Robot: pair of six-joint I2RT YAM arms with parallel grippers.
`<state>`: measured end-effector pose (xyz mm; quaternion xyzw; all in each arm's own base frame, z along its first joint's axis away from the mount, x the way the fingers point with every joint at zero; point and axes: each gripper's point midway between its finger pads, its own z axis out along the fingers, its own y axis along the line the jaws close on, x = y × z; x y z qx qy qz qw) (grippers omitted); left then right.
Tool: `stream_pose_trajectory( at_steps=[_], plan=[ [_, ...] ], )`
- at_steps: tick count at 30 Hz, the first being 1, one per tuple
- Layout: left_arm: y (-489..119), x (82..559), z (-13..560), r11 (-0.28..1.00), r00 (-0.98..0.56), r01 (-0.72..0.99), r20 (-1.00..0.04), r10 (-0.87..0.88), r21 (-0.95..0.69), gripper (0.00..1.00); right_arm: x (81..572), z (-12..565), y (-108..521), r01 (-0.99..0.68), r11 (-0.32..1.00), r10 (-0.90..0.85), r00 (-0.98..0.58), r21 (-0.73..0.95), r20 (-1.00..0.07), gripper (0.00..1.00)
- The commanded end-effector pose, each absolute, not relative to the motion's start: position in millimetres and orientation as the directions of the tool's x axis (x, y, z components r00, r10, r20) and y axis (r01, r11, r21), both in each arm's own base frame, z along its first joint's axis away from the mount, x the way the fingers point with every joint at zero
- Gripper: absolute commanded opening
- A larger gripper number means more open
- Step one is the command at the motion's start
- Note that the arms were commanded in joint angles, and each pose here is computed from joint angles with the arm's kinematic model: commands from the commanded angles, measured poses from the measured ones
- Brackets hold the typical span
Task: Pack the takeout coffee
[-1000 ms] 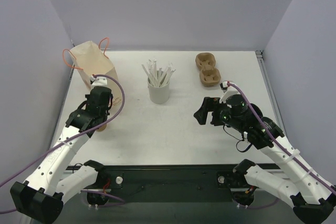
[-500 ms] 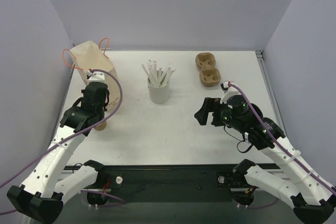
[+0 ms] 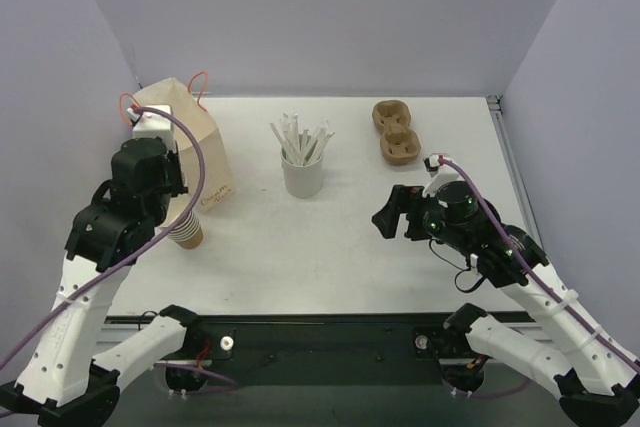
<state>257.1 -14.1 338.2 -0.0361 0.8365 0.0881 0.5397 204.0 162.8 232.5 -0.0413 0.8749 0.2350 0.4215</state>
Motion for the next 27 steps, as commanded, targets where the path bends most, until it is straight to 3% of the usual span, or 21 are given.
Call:
stream_pose_trajectory(
  at_steps=[1,5,12,19,27],
  plan=[
    [-45.6,246.9,372.6,0.999,-0.340,0.030,-0.940,0.001,-0.010,0.00,203.8,258.2,158.9,-0.282,0.875,0.162,-0.594,0.393,-0.788,0.88],
    [-88.4,251.7,376.2,0.971,-0.313,0.214,-0.949,-0.040,-0.112,0.00,203.2,257.7,154.8,-0.266,0.881,0.173,-0.588,0.391,-0.790,0.88],
    [-150.7,264.3,324.1,0.923,-0.386,0.335,-0.921,-0.050,-0.190,0.00,202.6,254.9,145.7,-0.230,0.895,0.191,-0.579,0.383,-0.793,0.88],
    [-225.2,273.8,236.4,0.921,-0.510,0.359,-0.858,0.060,-0.149,0.00,202.6,255.7,130.8,-0.180,0.915,0.210,-0.550,0.360,-0.808,0.88],
    [-284.1,275.1,179.3,0.917,-0.507,0.398,-0.831,0.230,0.012,0.00,198.7,260.1,110.5,-0.129,0.928,0.245,-0.495,0.349,-0.834,0.88]
  ],
)
